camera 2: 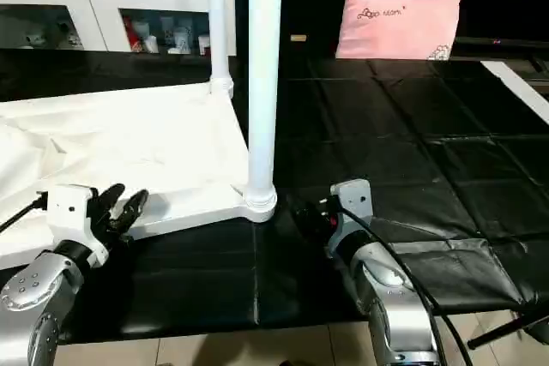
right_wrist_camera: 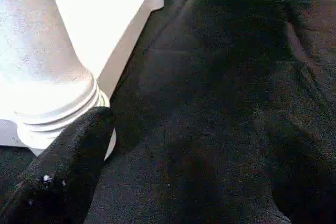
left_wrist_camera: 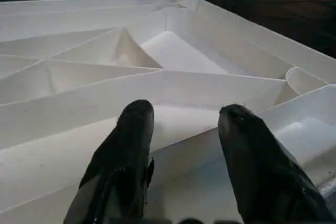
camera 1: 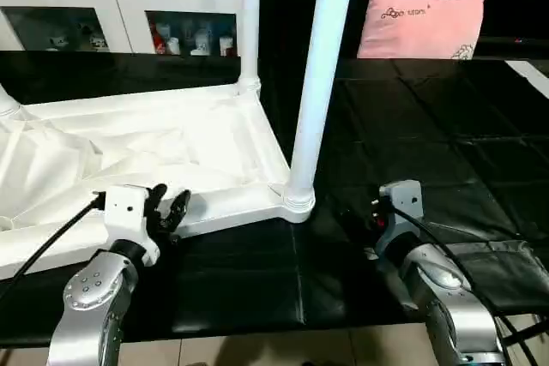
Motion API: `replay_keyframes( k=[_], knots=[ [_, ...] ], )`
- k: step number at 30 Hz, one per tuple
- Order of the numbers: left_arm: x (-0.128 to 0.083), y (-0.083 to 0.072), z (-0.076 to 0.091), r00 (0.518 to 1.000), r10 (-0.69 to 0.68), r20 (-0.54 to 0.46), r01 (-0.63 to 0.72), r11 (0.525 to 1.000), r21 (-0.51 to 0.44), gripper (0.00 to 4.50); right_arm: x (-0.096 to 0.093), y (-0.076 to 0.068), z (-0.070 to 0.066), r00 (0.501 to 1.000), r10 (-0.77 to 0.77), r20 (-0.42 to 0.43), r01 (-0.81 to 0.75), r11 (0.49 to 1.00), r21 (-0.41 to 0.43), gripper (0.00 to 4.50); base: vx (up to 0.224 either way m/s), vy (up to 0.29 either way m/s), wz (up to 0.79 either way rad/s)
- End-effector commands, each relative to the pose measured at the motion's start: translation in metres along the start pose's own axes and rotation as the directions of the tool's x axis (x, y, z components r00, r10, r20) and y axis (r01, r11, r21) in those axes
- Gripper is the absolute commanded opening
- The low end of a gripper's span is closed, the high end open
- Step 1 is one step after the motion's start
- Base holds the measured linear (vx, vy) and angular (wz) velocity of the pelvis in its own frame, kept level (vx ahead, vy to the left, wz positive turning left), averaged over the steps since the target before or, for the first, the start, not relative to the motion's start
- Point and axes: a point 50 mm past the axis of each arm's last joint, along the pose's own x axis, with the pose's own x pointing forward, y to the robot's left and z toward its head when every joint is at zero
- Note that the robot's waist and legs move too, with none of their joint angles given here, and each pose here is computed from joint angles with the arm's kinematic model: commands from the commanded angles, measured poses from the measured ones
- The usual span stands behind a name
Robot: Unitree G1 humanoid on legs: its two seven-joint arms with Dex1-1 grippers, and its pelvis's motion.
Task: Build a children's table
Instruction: Rotate leg to tighten
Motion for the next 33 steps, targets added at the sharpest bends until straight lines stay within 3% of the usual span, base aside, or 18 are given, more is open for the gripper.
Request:
replay_keyframes(
  k=[1, 33],
  knots=[
    [-0.0007, 0.0005, 0.0054, 1.0, 0.008, 0.026, -0.008, 1.0, 0.005, 2.26, 0.0007, -0.0031, 0.0027, 1.0, -0.014, 0.009, 0.014, 1.0, -0.007, 4.5, 0.0, 0.0, 0.0],
    [-0.0007, 0.0005, 0.0054, 1.0, 0.008, 0.026, -0.008, 1.0, 0.005, 2.26, 0.0007, -0.0031, 0.0027, 1.0, -0.014, 0.009, 0.014, 1.0, -0.007, 4.5, 0.0, 0.0, 0.0]
  ],
)
